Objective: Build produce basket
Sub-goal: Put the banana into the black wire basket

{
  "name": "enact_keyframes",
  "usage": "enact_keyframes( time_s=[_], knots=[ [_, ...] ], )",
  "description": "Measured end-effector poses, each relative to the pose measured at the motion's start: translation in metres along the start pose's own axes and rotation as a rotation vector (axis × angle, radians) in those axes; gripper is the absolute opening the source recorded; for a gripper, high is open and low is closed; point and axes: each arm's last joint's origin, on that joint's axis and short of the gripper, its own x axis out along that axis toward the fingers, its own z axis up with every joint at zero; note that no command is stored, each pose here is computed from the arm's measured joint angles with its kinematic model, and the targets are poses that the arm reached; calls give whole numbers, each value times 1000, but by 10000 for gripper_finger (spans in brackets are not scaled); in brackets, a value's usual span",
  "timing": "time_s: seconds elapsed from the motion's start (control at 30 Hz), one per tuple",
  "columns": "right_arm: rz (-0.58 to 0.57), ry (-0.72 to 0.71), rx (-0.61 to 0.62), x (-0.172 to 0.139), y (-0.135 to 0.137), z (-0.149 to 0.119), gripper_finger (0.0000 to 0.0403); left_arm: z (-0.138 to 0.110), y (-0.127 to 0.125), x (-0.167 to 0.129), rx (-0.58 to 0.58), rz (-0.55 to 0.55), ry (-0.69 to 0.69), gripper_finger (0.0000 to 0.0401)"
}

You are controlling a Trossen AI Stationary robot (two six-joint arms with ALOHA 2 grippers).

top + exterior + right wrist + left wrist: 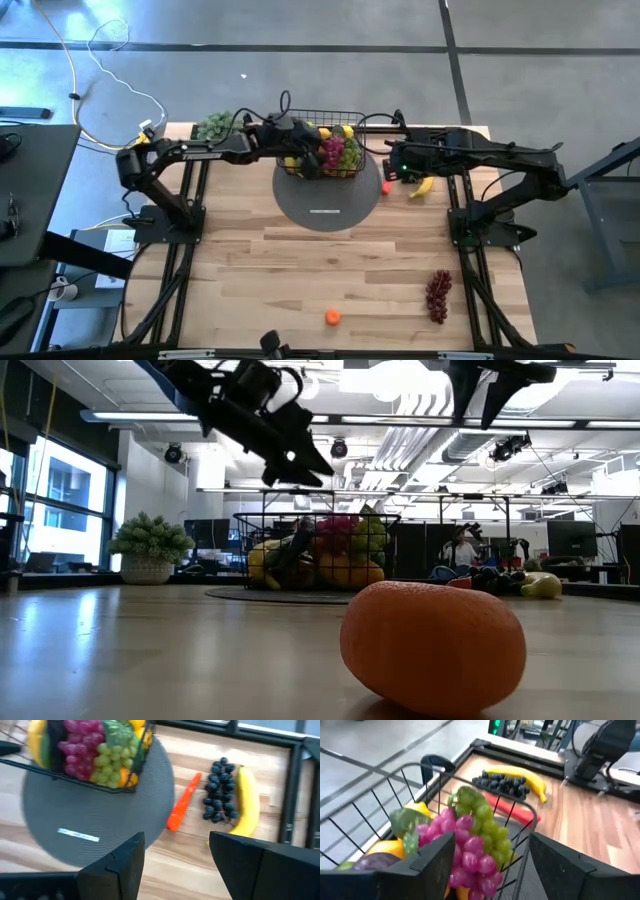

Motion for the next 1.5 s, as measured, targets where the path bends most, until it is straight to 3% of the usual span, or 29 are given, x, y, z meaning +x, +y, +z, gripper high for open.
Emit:
enact_keyframes(
  time_s=[0.3,0.67,0.9,1.13,1.5],
  knots=[
    [-137,20,-12,5,-17,9,204,24,-5,-38,9,24,-86,244],
    [-219,19,-36,17,-39,38,204,48,-11,-85,44,53,-204,243],
    [-307,45,-14,28,-67,65,204,51,-11,-92,42,97,-225,243],
    [-310,90,51,37,-90,84,204,48,-10,-92,115,113,-199,243],
    [-257,272,97,124,-109,58,204,49,-9,-92,158,144,-198,243]
  ],
)
